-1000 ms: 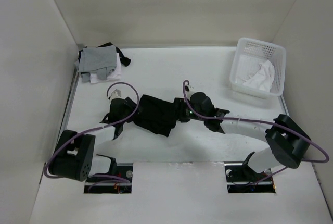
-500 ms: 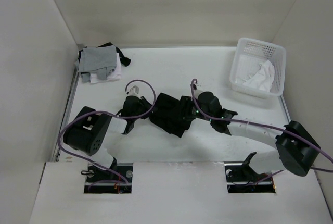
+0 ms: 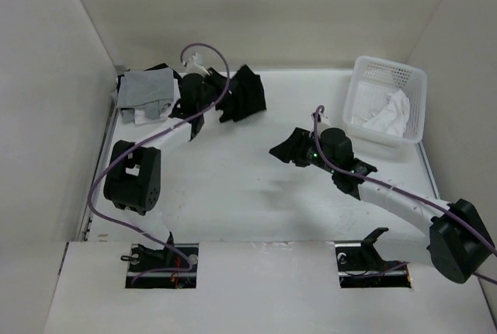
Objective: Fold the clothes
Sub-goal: Neatly place the folded tank top to the corner
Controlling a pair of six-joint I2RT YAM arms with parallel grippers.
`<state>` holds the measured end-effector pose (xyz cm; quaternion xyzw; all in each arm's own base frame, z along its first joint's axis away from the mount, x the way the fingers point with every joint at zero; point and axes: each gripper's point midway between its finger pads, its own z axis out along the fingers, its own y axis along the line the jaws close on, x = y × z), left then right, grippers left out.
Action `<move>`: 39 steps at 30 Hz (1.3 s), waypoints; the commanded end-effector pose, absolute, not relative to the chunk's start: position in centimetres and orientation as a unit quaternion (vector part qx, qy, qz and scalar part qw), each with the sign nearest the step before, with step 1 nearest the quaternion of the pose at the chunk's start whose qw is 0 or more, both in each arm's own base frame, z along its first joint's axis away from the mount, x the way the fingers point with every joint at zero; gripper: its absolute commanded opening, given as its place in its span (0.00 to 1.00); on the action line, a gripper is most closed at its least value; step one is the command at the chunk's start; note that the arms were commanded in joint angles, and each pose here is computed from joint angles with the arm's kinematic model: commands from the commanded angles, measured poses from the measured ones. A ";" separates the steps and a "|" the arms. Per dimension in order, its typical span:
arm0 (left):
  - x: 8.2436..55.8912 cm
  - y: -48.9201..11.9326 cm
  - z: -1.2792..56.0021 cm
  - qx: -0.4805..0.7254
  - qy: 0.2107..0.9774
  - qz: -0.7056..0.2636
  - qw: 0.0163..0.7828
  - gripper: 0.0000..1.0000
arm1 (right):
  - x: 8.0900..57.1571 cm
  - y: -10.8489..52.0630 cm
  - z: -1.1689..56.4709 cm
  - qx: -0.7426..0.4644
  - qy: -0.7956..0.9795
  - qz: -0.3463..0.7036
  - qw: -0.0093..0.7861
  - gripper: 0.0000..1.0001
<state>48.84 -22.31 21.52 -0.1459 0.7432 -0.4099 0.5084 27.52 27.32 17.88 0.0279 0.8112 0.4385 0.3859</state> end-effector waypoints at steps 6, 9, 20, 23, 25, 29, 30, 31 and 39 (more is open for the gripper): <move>55.9 -1.2 29.1 -0.294 0.656 -0.311 0.621 0.02 | 27.6 27.0 17.8 0.012 0.811 0.433 0.393 0.68; 55.8 7.8 24.2 -0.411 0.633 -0.256 0.604 0.25 | 27.6 27.4 17.6 0.004 0.813 0.435 0.387 0.68; 46.7 12.1 19.6 -0.539 0.553 -0.164 0.614 0.56 | 27.7 27.4 15.9 0.002 0.824 0.413 0.387 0.69; 43.6 11.4 21.4 -0.537 0.532 -0.131 0.641 0.56 | 27.8 26.9 15.4 0.011 0.826 0.402 0.396 0.61; 42.3 9.2 22.3 -0.512 0.542 -0.121 0.655 0.56 | 28.0 26.6 15.2 0.017 0.826 0.394 0.403 0.42; 42.9 -1.0 22.2 -0.396 0.631 -0.149 0.650 0.56 | 28.3 26.0 15.2 0.030 0.825 0.376 0.420 0.05; 42.9 -4.0 21.6 -0.361 0.657 -0.157 0.643 0.57 | 28.3 26.0 15.3 0.029 0.825 0.369 0.427 0.04; 42.8 -7.0 21.1 -0.328 0.679 -0.168 0.635 0.57 | 28.3 25.8 15.4 0.031 0.824 0.364 0.432 0.04; 38.4 -23.1 13.3 -0.151 0.813 -0.245 0.507 0.63 | 28.0 19.8 16.7 0.107 0.800 0.288 0.516 0.50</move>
